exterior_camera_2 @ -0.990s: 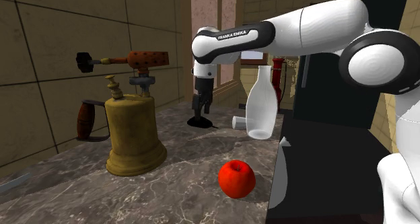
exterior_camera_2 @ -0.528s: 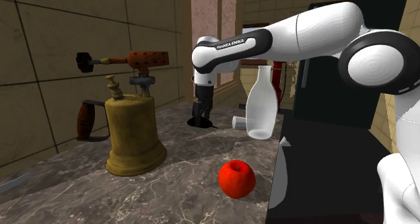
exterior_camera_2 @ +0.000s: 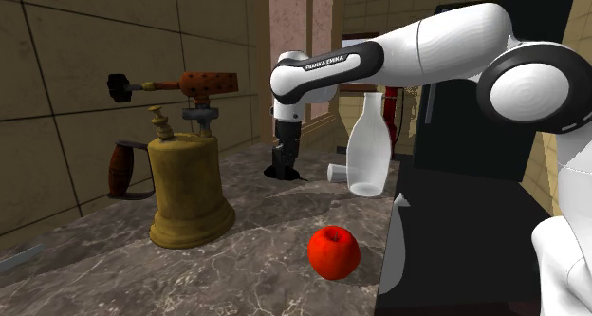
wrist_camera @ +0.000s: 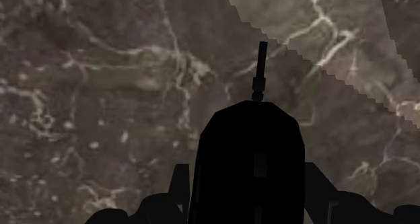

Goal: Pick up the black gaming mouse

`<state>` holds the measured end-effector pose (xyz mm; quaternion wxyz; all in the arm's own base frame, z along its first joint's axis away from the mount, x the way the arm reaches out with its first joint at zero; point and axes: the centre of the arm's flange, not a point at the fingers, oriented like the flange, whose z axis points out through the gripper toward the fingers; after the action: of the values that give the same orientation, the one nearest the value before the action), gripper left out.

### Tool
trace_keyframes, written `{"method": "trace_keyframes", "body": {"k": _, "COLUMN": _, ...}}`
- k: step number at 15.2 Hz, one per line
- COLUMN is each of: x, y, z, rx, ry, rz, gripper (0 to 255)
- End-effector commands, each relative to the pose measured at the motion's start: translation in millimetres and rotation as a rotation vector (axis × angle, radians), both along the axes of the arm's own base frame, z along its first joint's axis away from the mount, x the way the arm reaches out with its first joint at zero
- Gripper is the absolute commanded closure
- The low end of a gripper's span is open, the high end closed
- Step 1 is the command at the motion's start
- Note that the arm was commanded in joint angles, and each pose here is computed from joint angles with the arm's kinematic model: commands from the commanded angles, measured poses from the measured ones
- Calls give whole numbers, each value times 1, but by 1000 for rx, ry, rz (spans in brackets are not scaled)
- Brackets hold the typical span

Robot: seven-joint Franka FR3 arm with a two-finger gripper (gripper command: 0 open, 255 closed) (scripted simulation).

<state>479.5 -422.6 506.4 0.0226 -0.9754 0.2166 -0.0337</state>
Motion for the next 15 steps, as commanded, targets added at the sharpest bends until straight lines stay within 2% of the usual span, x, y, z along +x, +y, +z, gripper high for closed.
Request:
{"method": "trace_keyframes", "body": {"k": 1, "x": 0, "y": 0, "z": -1, "rx": 1, "ry": 1, "rz": 1, "gripper": 255}}
{"method": "trace_keyframes", "body": {"k": 15, "x": 1, "y": 0, "z": 67, "rx": 1, "ry": 1, "rz": 0, "gripper": 255}}
